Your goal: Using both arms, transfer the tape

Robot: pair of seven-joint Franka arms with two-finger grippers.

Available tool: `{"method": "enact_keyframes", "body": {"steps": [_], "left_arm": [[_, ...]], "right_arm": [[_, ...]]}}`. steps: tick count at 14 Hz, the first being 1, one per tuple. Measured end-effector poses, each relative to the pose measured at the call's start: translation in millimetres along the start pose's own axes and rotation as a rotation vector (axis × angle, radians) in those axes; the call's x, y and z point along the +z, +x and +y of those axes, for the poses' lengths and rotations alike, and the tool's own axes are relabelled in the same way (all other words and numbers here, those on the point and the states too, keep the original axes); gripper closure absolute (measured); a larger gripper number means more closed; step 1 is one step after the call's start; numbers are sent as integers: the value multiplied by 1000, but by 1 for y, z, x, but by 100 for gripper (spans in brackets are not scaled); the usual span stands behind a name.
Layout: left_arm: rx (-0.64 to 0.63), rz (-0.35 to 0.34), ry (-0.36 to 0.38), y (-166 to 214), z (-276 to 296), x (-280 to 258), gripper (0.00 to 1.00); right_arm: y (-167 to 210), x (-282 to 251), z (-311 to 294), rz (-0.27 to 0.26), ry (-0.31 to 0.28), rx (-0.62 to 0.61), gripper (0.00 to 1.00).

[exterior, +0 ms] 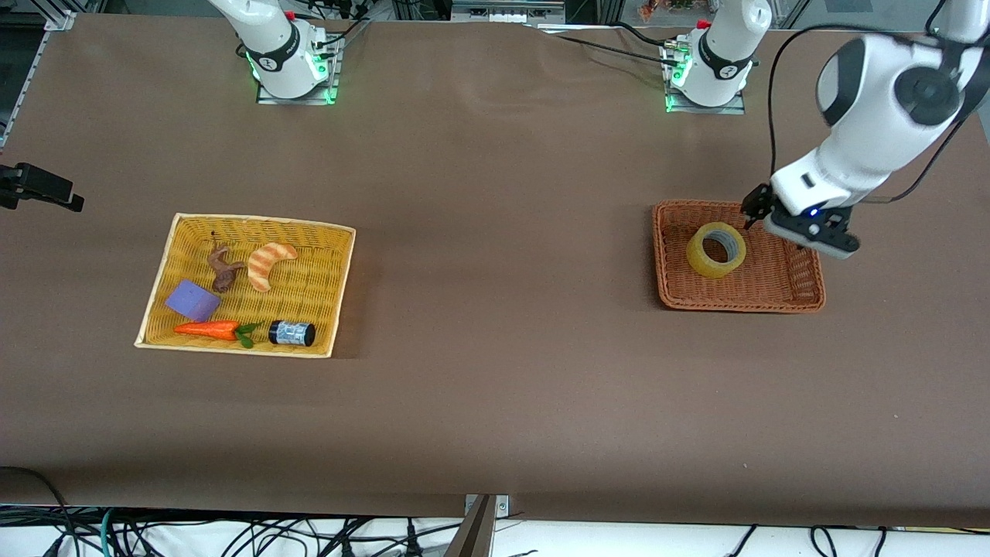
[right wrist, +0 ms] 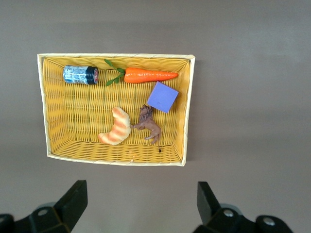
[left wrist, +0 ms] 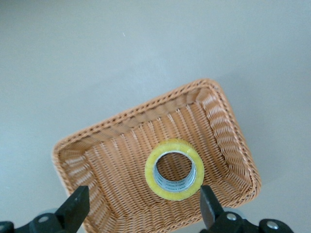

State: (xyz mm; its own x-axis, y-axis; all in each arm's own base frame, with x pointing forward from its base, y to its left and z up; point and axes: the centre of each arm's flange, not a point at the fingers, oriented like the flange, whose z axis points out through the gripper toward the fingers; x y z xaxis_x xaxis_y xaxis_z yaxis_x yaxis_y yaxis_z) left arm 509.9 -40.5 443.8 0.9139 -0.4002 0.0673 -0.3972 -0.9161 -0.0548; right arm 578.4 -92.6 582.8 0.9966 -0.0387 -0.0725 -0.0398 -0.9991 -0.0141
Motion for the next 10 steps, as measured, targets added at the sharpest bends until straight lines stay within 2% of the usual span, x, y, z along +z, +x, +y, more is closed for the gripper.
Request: {"method": "enact_keyframes", "body": {"steps": [2,6,10], "left_arm": [[-3,24,10,-8,1,-42,0],[-4,-11,0,-2,7,-123,0],[-46,-99,-26,14,1,-156,0]], "right_arm": [[0,0,0,0,0,0,0],[0,0,0,0,0,0,0],[0,0,0,0,0,0,0]]}}
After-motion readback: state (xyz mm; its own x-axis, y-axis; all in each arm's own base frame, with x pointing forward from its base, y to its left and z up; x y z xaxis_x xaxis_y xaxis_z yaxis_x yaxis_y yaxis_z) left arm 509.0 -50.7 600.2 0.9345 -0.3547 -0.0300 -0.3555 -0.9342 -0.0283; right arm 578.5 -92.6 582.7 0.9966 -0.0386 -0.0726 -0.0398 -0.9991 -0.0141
